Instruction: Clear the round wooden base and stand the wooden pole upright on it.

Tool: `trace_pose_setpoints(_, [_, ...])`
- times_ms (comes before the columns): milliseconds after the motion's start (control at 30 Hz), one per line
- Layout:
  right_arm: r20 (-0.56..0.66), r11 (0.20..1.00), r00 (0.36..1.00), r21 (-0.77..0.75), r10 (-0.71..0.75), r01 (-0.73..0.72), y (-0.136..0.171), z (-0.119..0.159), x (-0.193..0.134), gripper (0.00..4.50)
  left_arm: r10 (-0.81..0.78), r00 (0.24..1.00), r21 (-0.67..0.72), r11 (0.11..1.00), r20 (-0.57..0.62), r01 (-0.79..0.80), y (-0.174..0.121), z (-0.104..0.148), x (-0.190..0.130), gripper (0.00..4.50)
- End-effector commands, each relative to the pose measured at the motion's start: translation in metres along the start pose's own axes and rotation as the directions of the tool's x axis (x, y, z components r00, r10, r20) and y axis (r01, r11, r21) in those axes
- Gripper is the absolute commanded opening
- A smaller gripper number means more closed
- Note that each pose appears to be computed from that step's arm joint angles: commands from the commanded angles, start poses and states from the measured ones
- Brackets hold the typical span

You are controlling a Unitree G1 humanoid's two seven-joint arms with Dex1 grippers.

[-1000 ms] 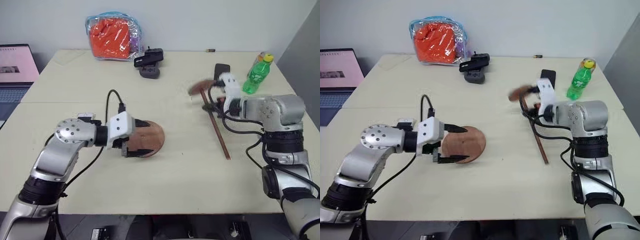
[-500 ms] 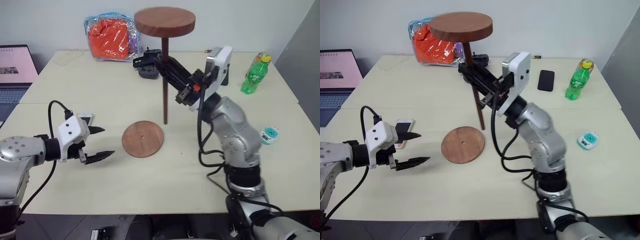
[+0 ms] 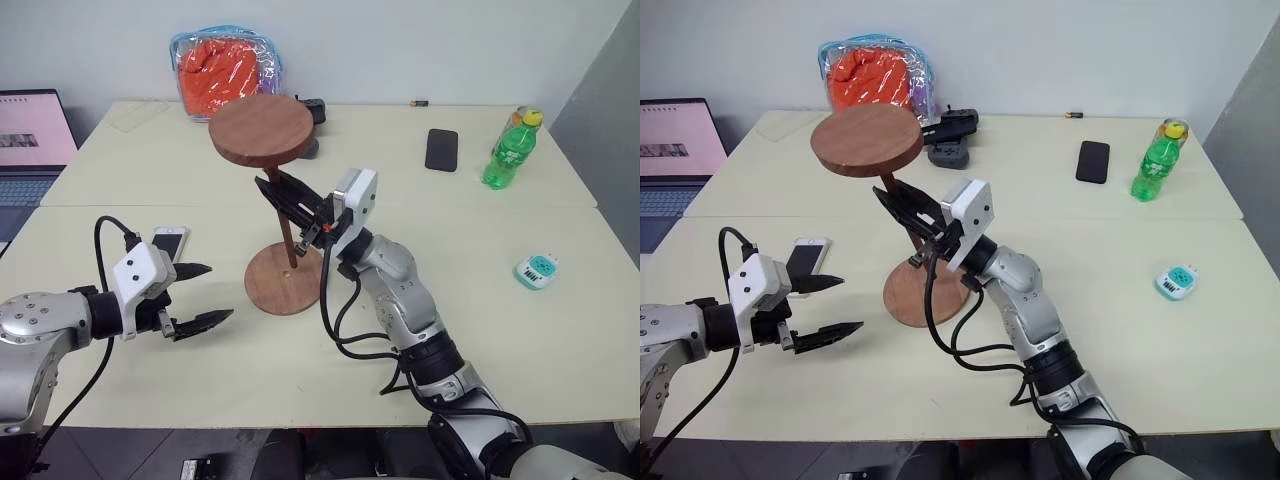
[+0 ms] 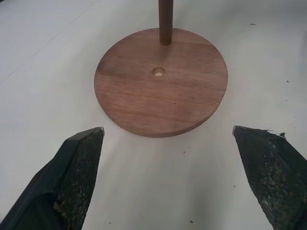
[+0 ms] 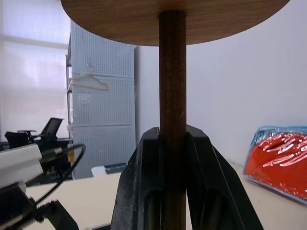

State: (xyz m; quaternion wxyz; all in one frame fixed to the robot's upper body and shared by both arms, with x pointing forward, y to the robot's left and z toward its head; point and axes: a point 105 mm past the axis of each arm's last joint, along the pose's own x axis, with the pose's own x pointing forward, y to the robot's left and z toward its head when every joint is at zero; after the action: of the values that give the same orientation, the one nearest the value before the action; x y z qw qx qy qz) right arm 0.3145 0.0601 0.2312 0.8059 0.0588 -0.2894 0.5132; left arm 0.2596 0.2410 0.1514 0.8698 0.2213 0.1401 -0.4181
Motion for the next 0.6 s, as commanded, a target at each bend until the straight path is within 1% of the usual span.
trace_pose_setpoints(33, [0.124, 0.999, 0.991, -0.007, 0.049, -0.048, 0.017, 0.018, 0.028, 0.22, 0.01, 1.0, 0.019, 1.0, 0.017, -0.01, 0.002, 0.006, 0.001, 4.5])
trace_pose_setpoints(367, [0.169, 0.998, 0.984, 0.023, 0.057, -0.061, 0.028, 0.018, 0.04, 0.22, 0.015, 1.0, 0.023, 1.0, 0.014, -0.015, 0.003, 0.007, -0.001, 4.5])
trace_pose_setpoints(600, [0.184, 0.993, 0.981, 0.079, 0.067, -0.083, 0.039, 0.019, 0.045, 0.22, 0.017, 1.0, 0.029, 0.999, 0.016, -0.017, 0.001, 0.009, -0.003, 4.5])
